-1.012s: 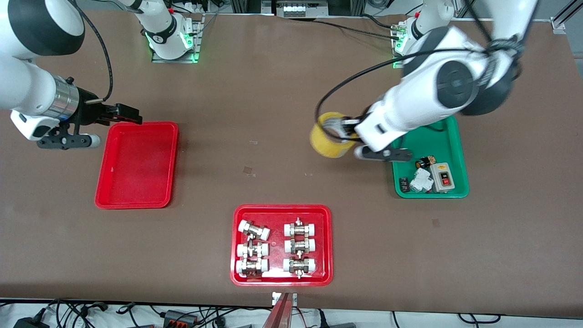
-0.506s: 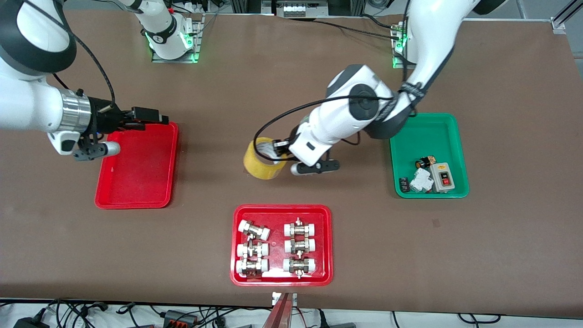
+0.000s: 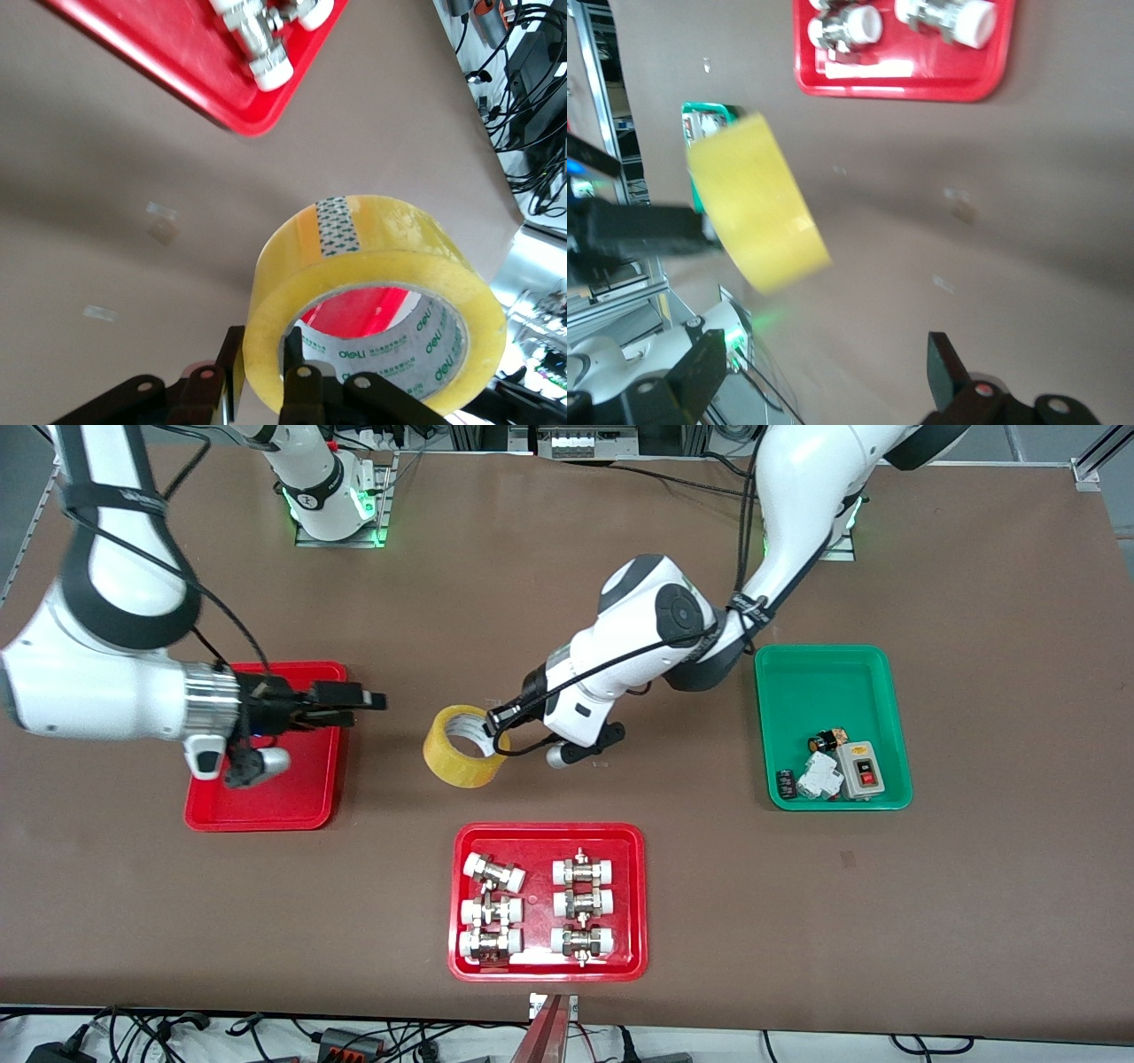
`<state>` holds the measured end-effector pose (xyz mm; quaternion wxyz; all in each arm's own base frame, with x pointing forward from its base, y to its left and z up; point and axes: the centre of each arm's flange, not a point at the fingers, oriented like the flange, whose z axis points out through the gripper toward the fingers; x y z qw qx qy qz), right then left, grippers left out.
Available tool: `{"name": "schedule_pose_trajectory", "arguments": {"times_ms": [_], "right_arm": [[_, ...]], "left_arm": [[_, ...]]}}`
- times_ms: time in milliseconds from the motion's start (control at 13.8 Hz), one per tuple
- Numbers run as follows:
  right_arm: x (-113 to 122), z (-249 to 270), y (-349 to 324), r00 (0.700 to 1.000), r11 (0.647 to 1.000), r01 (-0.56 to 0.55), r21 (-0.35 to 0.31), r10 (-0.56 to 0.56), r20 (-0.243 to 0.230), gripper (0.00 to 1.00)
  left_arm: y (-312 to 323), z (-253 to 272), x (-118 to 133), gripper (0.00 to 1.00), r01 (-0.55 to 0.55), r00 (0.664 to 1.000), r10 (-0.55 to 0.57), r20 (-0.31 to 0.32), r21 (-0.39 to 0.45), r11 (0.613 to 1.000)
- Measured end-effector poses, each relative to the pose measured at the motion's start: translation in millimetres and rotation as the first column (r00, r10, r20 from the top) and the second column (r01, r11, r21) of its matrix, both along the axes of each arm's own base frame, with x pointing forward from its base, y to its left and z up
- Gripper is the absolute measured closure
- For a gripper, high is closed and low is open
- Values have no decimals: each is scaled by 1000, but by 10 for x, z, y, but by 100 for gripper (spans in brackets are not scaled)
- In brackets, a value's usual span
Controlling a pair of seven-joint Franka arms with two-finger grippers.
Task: Left arm passes tape to right arm into tray
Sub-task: 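Grasp the tape with the right gripper beside the left gripper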
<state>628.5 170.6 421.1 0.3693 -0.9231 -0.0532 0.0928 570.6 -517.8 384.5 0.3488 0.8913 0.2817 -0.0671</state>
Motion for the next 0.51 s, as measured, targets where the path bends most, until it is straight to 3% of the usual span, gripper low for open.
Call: {"name": "schedule_pose_trajectory", "arguments": {"times_ms": [506], "right_arm": [[136, -175, 467, 999, 1000, -10, -1, 10, 51, 0]], "left_arm": [[-27, -37, 2, 78, -17, 1000, 17, -9, -6, 1000]]}}
